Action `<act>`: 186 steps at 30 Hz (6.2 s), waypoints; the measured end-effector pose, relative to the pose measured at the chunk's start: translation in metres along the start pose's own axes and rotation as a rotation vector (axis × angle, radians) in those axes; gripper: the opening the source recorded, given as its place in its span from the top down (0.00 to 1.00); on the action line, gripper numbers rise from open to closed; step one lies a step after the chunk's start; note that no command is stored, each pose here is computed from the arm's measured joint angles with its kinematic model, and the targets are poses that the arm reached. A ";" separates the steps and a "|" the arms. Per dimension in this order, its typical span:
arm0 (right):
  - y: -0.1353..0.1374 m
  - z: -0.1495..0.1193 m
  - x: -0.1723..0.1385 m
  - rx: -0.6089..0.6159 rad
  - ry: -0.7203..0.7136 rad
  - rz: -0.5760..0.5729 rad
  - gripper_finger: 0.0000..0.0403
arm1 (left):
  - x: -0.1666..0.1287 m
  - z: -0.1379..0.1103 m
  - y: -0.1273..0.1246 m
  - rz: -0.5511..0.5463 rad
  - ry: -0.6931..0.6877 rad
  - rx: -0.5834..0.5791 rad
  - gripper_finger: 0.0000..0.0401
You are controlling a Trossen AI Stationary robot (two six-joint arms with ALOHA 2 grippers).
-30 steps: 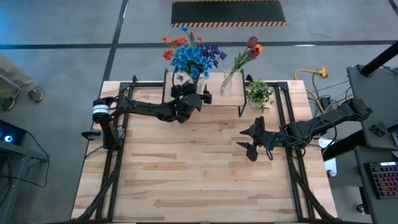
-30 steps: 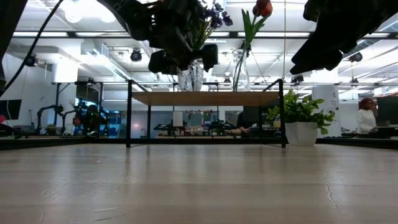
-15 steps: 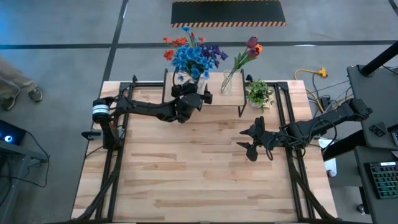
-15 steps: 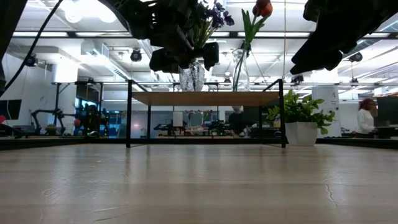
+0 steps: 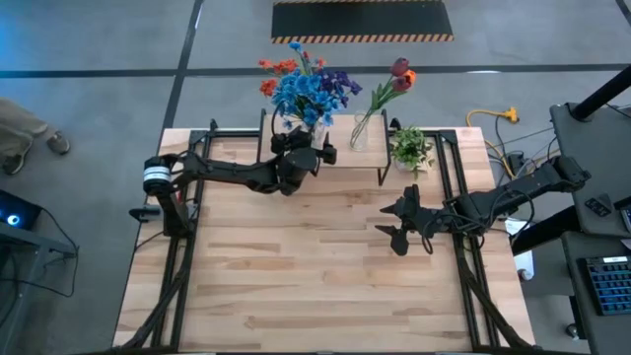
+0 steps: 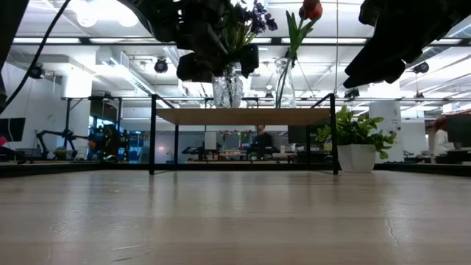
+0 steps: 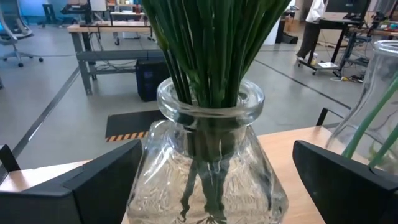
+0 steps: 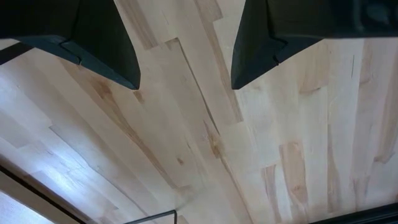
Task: Pick and place flowers into a vace then onto a shelf
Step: Put the transparent vase with flowers on the shelf, then return to Home Position
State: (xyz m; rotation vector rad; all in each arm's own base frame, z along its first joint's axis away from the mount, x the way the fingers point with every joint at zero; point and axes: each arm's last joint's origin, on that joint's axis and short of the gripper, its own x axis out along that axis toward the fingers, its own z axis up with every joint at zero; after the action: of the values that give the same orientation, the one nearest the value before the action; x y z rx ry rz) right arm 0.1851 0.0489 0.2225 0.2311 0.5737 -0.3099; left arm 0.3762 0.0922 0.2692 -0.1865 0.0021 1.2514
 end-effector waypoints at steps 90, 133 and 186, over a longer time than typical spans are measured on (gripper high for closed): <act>0.001 0.000 0.000 -0.003 0.001 0.018 0.40 | -0.043 0.022 0.007 0.007 -0.005 0.098 0.01; 0.001 0.000 0.000 -0.006 -0.004 0.020 0.40 | -0.087 0.037 0.008 0.100 -0.056 0.285 0.01; 0.006 0.010 0.000 -0.080 -0.103 0.066 0.40 | -0.289 0.190 0.053 -0.369 -0.045 -0.019 0.01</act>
State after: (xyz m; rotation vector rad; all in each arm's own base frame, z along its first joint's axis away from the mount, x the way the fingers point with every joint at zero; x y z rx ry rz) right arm 0.1921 0.0517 0.2318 0.1558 0.4743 -0.2332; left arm 0.2162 -0.1371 0.4789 -0.1659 -0.0799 0.8876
